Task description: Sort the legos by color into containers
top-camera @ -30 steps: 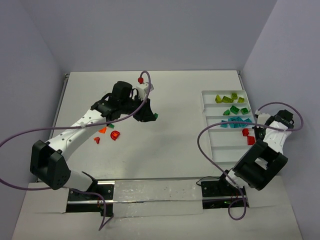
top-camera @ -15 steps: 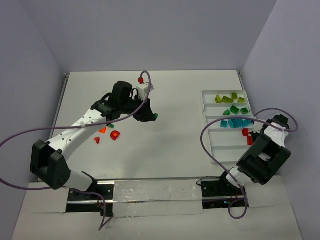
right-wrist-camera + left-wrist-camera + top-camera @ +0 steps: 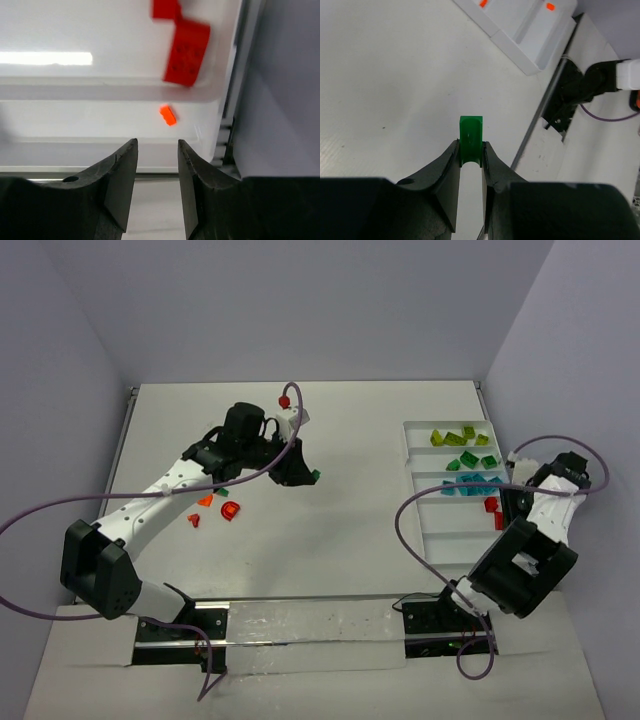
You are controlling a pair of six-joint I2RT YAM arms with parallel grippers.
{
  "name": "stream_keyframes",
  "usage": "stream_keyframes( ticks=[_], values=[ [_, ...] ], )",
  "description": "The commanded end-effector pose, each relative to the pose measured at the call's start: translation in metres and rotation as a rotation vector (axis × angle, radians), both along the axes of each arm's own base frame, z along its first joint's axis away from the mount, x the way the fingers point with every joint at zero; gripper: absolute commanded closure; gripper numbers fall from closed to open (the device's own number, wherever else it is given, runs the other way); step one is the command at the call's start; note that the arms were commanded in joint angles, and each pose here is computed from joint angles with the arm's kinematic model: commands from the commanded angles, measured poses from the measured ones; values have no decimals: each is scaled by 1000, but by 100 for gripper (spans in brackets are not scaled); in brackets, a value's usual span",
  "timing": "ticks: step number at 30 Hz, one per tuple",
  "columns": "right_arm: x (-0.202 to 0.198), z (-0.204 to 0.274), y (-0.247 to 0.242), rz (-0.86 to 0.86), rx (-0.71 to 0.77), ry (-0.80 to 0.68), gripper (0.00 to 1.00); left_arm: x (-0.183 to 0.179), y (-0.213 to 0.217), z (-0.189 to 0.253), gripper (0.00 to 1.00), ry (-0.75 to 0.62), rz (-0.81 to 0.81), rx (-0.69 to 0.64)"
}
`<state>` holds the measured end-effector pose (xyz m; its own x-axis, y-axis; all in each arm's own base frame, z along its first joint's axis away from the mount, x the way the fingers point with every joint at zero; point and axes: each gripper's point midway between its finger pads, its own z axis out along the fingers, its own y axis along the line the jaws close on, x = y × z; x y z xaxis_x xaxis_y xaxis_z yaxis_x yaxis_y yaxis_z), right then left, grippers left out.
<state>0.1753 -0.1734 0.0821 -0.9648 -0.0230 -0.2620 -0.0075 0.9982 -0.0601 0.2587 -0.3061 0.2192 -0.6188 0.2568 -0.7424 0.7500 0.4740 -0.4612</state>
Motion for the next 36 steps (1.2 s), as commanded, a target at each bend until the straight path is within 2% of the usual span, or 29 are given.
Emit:
stream_keyframes(
  ticks=[1, 3, 4, 5, 6, 8, 10, 13, 15, 17, 25, 31, 36],
  values=[
    [44, 73, 57, 110, 174, -281, 55, -30, -14, 40, 100, -27, -188, -175],
    [58, 93, 88, 171, 283, -361, 55, -41, -16, 45, 100, -26, -252, -216],
    [66, 109, 120, 235, 397, -417, 54, -44, -17, 48, 100, -36, -268, -237],
    [69, 114, 129, 266, 406, -423, 53, -45, -16, 45, 100, -29, -268, -236],
    [74, 129, 160, 319, 523, -454, 52, -44, -16, 45, 100, -50, -261, -239],
    [82, 149, 194, 378, 658, -505, 52, -37, -13, 43, 100, -78, -221, -221],
    [88, 161, 230, 380, 805, -489, 51, -31, -13, 40, 100, -123, -174, -185],
    [95, 165, 267, 401, 920, -448, 51, -24, -10, 34, 100, -239, -109, -99],
    [98, 166, 284, 452, 933, -448, 51, -29, -13, 36, 100, -292, -113, -76],
    [100, 163, 303, 454, 977, -392, 51, -20, -12, 30, 100, -360, -33, -14],
    [89, 159, 367, 563, 1123, -250, 51, 0, -12, 32, 100, -495, 102, 54],
    [85, 165, 397, 618, 1182, -191, 50, -7, -18, 26, 100, -545, 60, 88],
    [86, 160, 413, 595, 1216, -135, 48, -16, -26, 27, 100, -590, 22, 103]
  ],
)
